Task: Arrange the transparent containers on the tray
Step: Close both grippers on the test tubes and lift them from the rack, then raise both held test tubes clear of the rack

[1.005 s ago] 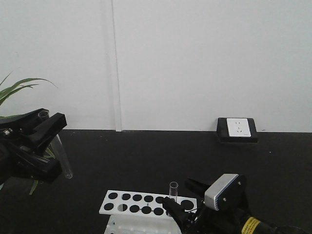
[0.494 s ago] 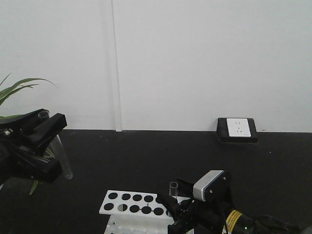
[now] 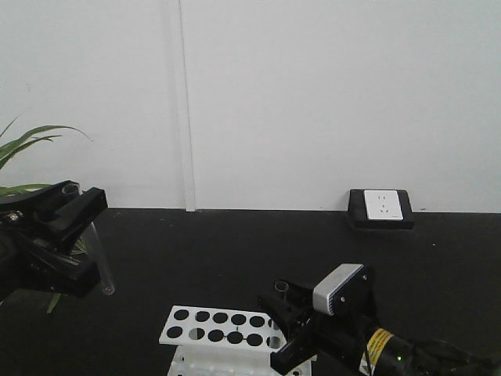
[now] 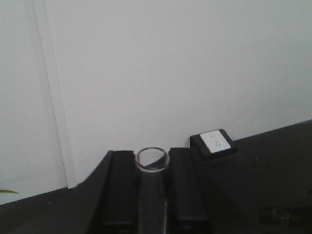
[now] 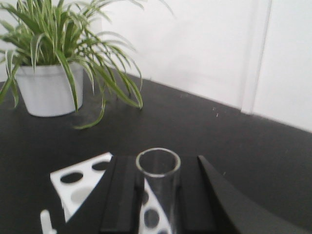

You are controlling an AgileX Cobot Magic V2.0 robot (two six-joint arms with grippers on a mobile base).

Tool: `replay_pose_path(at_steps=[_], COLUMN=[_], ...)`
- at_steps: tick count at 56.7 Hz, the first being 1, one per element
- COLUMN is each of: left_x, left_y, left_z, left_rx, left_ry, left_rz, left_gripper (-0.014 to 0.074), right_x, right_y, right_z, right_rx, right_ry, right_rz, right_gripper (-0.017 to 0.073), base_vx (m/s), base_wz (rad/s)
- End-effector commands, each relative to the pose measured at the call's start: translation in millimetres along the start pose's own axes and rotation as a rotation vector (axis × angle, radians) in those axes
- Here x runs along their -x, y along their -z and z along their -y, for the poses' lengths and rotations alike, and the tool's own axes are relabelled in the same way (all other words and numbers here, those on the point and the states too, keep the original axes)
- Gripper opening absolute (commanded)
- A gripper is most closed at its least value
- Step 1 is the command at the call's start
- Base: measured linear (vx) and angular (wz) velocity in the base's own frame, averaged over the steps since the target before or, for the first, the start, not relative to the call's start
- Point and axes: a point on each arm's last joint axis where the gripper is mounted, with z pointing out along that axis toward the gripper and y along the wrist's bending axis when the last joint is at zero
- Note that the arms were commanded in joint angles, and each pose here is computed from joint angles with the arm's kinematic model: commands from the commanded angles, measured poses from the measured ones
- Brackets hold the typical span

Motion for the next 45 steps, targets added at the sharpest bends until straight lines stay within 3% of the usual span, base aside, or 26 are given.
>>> replay_pose_path(at_steps=[1, 12, 17, 25, 38, 45], left_x=[18.1, 10.2, 7.2, 0.6, 8.0, 17.3], left_y=[4.0, 3.7, 3.8, 4.7, 24.8, 44.0], left_z=[2.5, 0.7, 0.1, -1.2, 9.6, 9.9], left_rx=[-0.01, 0.01, 0.017, 0.034, 0.001, 0.009], left_ry=[0.019, 0.026, 0.025, 0.025, -0.011, -0.016], left_rz=[0.078, -0.009, -0.041, -0.116, -0.164, -0.169], left_gripper=[-0.0001, -0.0001, -0.0001, -0.0001, -0.0001, -0.0001], right_x=[57.6, 120.8, 141.7, 161.9, 183.3, 184.8], right_y=[9.5, 42.4, 61.2, 88.3, 129.5, 148.8], right_z=[-3.6, -11.4, -19.3, -28.5, -42.7, -55.5], right_rx=[-0.009, -0.095, -0.115, -0.165, -0.235, -0.208], right_ry=[0.064, 0.019, 0.06, 0.074, 0.022, 0.023], right_rz=[0.175, 0.171, 0.159, 0.105, 0.061, 0.05], right_gripper=[-0.0013, -0.0013, -0.0013, -0.0013, -0.0013, -0.0013], base_vx=[0.0, 0.0, 0.0, 0.0, 0.0, 0.0], base_wz=[0.0, 0.0, 0.0, 0.0, 0.0, 0.0])
